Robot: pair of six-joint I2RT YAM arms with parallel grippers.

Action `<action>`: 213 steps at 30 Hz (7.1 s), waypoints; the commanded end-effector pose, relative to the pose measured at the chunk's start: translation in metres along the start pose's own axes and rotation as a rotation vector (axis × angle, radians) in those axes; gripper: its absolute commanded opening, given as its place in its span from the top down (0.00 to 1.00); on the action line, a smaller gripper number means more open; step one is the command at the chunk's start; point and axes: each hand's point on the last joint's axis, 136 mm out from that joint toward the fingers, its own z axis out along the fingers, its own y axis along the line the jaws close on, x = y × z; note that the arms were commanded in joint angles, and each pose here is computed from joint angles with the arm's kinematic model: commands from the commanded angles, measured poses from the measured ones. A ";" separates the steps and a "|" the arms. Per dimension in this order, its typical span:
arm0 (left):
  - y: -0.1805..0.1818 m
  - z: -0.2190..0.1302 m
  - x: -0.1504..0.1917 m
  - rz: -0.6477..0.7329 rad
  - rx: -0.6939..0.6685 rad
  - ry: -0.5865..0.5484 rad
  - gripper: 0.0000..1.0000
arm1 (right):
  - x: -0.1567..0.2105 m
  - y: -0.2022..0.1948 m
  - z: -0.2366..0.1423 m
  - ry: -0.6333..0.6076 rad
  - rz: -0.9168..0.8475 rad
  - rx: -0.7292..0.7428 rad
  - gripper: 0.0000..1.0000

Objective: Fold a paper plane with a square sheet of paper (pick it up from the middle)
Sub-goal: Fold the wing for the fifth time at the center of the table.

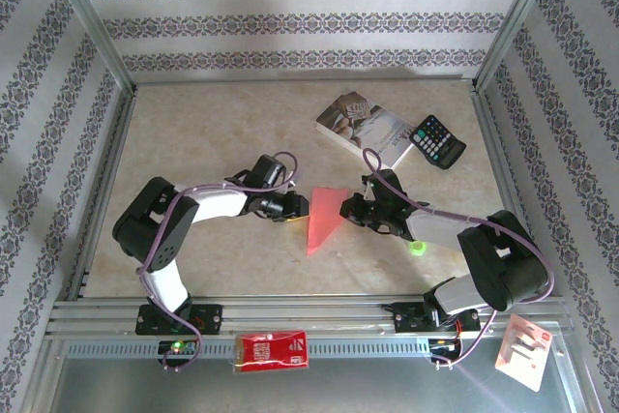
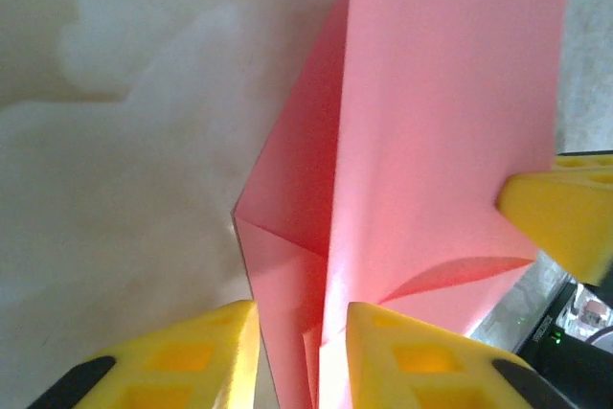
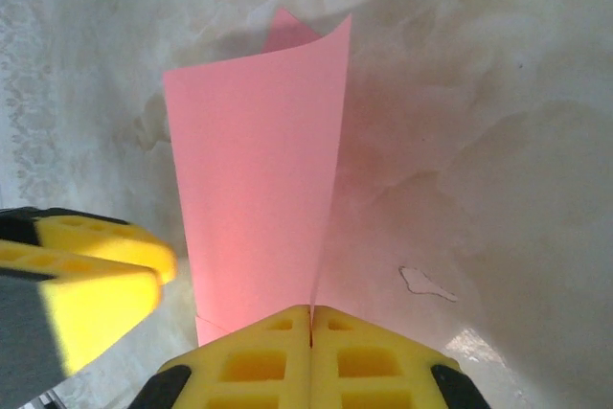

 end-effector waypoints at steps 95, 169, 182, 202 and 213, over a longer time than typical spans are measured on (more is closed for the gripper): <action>-0.057 0.018 0.050 0.610 -0.283 -0.259 1.00 | -0.025 0.015 -0.039 -0.085 0.172 -0.043 0.65; -0.022 0.025 0.055 -0.109 0.233 -0.175 1.00 | 0.018 0.060 -0.017 0.076 -0.508 -0.033 0.57; -0.013 0.026 0.059 -0.164 0.229 -0.177 1.00 | 0.036 0.057 0.005 0.140 -0.550 -0.031 0.69; 0.000 0.029 0.063 -0.227 0.213 -0.173 1.00 | 0.037 0.041 0.028 0.175 -0.542 0.004 0.79; 0.006 0.028 0.064 -0.243 0.182 -0.175 1.00 | 0.022 0.030 0.037 0.152 -0.509 0.042 0.81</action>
